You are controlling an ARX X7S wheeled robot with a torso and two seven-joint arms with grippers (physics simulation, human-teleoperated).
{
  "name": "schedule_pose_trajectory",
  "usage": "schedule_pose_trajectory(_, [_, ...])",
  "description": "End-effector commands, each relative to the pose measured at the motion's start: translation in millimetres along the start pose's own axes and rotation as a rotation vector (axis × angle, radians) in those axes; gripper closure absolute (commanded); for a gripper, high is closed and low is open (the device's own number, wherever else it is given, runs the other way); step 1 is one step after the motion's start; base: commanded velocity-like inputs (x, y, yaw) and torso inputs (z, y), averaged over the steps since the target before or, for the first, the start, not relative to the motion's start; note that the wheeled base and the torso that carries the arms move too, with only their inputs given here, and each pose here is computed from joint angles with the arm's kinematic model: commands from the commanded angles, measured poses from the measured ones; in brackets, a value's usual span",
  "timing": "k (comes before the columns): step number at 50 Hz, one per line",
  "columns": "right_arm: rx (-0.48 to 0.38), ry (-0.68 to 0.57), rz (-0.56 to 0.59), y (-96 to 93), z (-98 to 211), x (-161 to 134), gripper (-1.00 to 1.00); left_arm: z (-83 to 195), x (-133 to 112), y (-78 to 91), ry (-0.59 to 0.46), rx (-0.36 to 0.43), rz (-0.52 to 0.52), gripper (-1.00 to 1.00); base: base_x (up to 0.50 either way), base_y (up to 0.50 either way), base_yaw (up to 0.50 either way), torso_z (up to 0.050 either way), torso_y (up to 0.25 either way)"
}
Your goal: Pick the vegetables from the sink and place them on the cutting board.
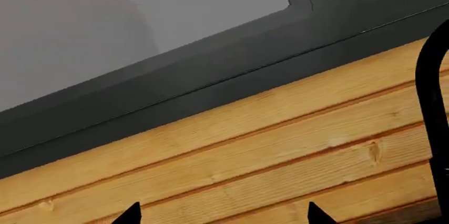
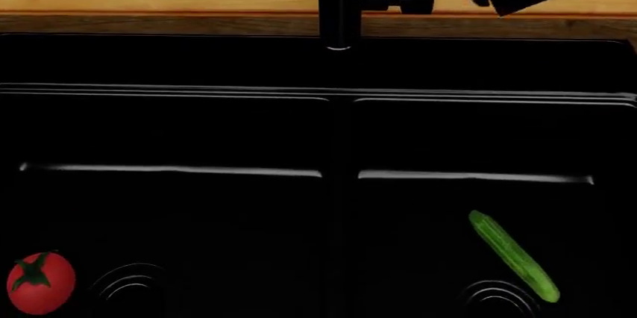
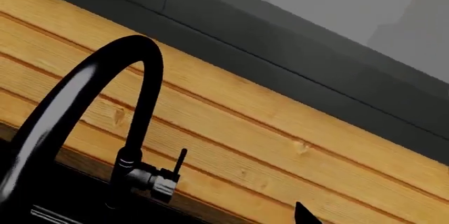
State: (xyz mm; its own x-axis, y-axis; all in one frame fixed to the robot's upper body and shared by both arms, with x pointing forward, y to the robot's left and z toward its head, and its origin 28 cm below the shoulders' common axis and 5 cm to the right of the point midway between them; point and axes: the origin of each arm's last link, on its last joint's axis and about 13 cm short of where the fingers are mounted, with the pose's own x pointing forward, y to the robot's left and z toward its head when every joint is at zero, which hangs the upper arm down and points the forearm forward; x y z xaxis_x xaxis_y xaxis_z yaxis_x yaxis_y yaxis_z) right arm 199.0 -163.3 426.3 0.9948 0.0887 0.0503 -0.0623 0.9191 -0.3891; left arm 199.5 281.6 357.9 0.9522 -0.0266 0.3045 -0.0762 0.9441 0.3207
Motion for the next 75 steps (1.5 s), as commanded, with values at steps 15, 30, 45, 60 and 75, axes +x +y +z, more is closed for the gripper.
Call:
schedule_pose_trajectory(15, [-0.055, 0.424, 0.277, -9.0, -42.6, 3.4, -1.00, -24.5, -39.2, 33.4, 0.443, 0.098, -0.309, -1.00, 0.00, 0.00, 0.00, 0.000, 0.000])
schedule_pose_trajectory(30, [-0.124, 0.503, 0.256, -4.7, -62.5, 48.4, -1.00, -44.8, -10.9, 30.0, 0.562, 0.132, -0.397, -1.00, 0.00, 0.00, 0.00, 0.000, 0.000])
schedule_pose_trajectory(45, [-0.117, 0.485, 0.263, -1.1, -64.5, 50.1, -1.00, -64.9, -5.0, 25.9, 0.748, 0.122, -0.535, -1.00, 0.00, 0.00, 0.00, 0.000, 0.000])
schedule_pose_trajectory(60, [-0.108, 0.494, 0.276, 1.6, -72.1, 47.7, -1.00, -48.8, 27.5, 14.8, 0.723, 0.153, -0.671, -1.00, 0.00, 0.00, 0.00, 0.000, 0.000])
schedule_pose_trajectory(75, [-0.096, 0.507, 0.291, 8.1, -81.3, 47.4, -1.00, -33.1, 58.2, 8.0, 0.741, 0.221, -0.788, -1.00, 0.00, 0.00, 0.00, 0.000, 0.000])
